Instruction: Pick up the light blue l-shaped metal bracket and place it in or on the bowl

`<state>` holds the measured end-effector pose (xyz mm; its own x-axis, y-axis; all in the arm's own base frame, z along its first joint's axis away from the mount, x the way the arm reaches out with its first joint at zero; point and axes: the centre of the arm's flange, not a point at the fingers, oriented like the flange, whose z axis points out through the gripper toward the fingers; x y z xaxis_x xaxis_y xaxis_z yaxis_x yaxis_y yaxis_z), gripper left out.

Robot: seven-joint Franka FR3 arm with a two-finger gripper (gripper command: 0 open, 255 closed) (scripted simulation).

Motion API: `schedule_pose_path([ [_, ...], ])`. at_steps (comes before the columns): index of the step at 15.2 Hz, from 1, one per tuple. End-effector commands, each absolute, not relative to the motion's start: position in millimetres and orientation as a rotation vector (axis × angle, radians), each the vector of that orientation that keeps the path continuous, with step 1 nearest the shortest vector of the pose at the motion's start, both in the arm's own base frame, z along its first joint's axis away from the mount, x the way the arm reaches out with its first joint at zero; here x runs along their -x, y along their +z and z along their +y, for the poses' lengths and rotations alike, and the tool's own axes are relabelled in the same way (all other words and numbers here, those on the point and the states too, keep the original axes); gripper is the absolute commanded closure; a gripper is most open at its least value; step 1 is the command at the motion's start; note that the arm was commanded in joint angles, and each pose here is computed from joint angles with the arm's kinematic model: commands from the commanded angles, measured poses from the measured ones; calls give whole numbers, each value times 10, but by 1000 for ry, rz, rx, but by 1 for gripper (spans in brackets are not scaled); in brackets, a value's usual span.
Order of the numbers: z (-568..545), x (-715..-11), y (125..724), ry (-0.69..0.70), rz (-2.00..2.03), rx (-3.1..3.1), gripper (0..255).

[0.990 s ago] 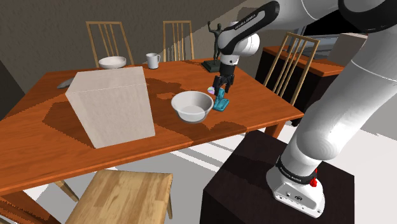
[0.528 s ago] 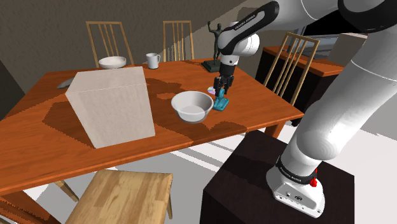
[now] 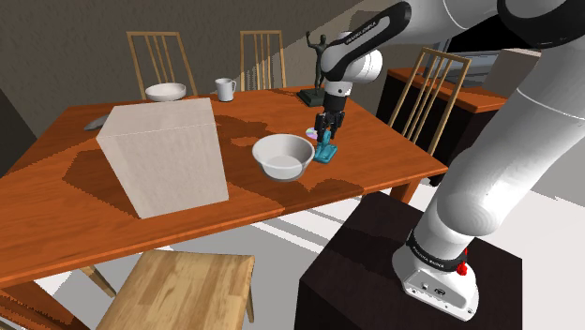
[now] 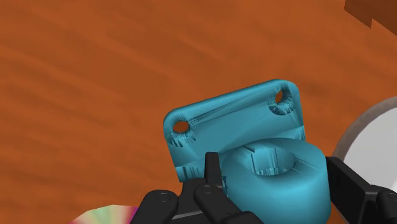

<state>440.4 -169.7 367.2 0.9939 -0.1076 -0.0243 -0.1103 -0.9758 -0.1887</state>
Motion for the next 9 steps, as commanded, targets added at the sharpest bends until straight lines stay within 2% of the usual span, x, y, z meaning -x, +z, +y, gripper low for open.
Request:
schedule_pose_path([
  [1, -1689, -4398, 3667, 25, 162, 2945, 255],
  [9, -1689, -4398, 4089, 25, 162, 2945, 255],
])
